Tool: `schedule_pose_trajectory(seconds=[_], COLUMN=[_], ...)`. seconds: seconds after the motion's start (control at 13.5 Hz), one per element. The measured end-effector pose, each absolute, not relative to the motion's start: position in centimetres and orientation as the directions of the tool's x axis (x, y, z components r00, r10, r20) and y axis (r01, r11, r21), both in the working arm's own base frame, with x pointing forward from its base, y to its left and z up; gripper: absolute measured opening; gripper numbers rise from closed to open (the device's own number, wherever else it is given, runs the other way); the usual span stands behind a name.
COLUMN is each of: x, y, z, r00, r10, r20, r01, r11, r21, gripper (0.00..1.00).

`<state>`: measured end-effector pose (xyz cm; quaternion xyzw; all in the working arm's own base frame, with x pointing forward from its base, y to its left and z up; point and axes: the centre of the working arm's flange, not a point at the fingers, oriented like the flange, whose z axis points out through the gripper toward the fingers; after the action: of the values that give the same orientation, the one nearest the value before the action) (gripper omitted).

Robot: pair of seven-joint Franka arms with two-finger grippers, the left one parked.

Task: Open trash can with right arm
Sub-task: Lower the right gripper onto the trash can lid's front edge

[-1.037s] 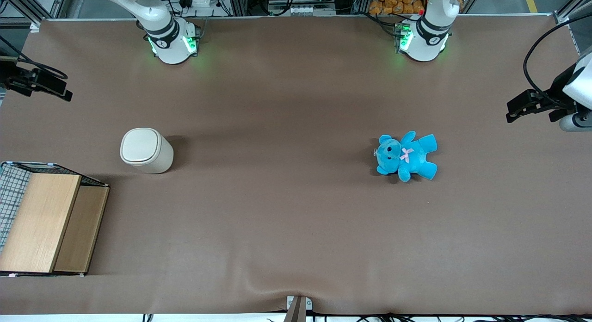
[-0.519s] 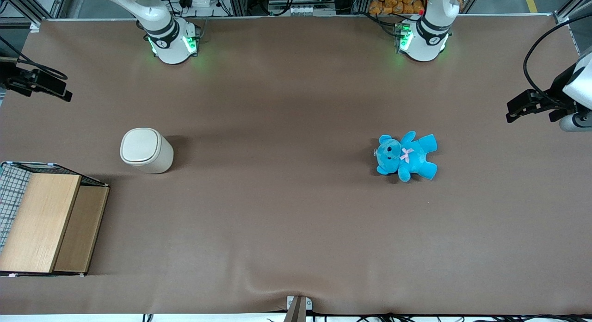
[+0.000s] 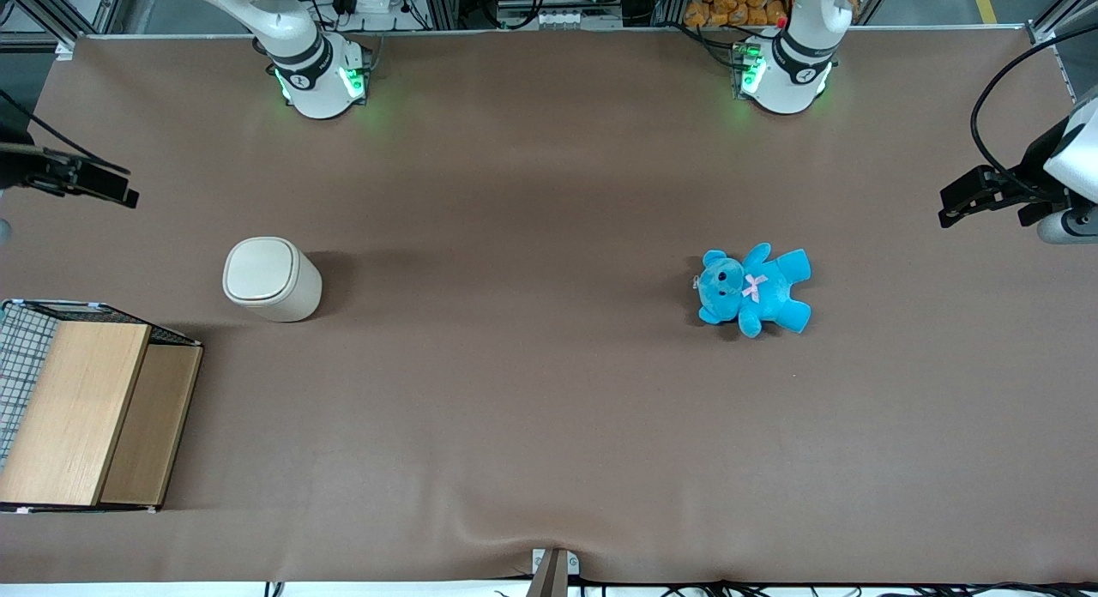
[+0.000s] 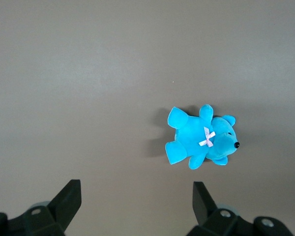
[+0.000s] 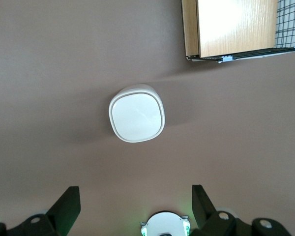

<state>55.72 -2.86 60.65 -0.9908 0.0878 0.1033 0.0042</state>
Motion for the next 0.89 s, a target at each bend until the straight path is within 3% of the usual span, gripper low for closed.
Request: schedule_pose_trajectory(seconds=[0.07, 0.15, 0.3, 0.74, 0.89], x=[56.1, 56.4, 56.8, 56.1, 55.9], y=[-2.9, -3.0, -3.7, -4.9, -4.9], z=[59.7, 58.7, 56.4, 47.6, 43.6], r00=[0.961, 0.956, 0.942, 0.890, 0.883], r10=[-0.165, -0.165, -0.175, -0.191, -0.191], r20=[-0.223, -0.241, -0.285, -0.414, -0.428], r01=[-0.166, -0.166, -0.176, -0.191, -0.191], r11=[-0.986, -0.986, -0.984, -0.981, -0.981], r21=[0.013, 0.017, 0.025, 0.041, 0.044], gripper=[1.00, 0.93, 0.67, 0.02, 0.01])
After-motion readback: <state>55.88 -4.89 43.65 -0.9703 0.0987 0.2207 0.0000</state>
